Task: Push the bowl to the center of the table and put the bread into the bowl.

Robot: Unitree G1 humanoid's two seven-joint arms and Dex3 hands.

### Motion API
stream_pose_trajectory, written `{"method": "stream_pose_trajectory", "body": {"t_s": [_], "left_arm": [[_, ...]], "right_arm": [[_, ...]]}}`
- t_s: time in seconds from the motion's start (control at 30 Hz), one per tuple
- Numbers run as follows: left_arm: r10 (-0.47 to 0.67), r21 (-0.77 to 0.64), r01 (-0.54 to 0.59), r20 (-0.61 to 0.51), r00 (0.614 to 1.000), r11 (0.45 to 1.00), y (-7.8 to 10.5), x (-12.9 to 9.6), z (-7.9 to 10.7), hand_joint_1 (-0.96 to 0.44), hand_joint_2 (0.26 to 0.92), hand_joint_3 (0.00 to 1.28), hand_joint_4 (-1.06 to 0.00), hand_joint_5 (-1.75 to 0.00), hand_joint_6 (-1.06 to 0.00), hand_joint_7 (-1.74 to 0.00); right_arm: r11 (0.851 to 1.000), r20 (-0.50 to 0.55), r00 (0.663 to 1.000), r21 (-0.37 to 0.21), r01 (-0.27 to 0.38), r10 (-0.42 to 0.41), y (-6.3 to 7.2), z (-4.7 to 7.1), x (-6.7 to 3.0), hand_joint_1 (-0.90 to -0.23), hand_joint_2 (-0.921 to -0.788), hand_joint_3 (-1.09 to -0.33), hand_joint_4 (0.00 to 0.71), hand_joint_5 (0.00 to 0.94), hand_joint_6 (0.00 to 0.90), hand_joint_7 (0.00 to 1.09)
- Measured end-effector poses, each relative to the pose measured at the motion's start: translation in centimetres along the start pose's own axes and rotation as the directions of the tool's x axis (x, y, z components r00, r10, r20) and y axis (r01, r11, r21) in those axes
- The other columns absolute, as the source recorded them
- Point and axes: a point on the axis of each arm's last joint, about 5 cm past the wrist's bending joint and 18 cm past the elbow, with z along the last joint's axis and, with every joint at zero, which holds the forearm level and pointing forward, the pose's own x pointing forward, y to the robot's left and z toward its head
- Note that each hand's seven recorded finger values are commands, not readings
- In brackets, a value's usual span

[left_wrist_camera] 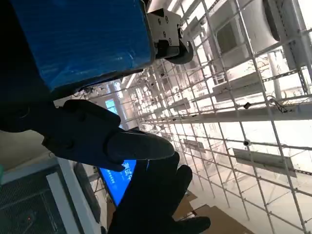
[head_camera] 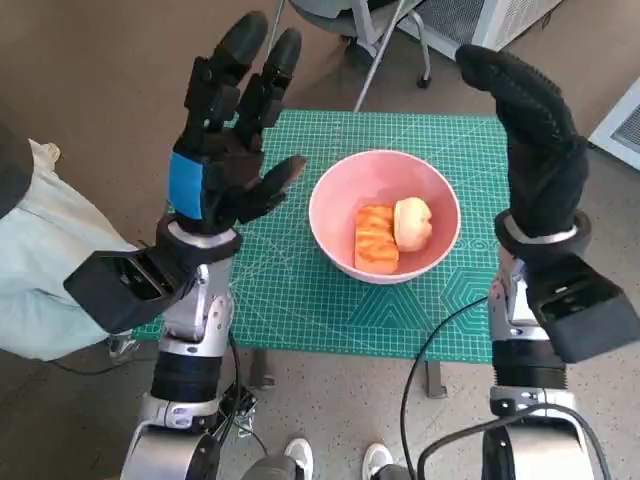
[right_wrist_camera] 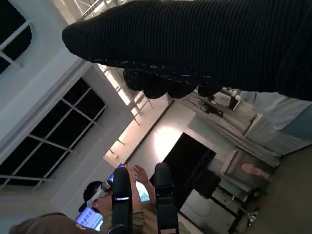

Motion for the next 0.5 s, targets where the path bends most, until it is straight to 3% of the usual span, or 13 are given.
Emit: {"method": "stream_pose_trajectory", "body": {"t_s": [0.5], "left_arm": [[0.018, -0.01, -0.018, -0.041, 0.999, 1.0, 0.05, -0.03, -0.2, -0.49, 0.921, 0.25, -0.27, -0.01, -0.18, -0.48]], "right_arm": [[1.0, -0.017, 1.0, 0.016, 0.003, -0.002, 0.01, 0.1, 0.21, -0.541, -0.921, -0.723, 0.315, 0.005, 0.031, 0.75]]}}
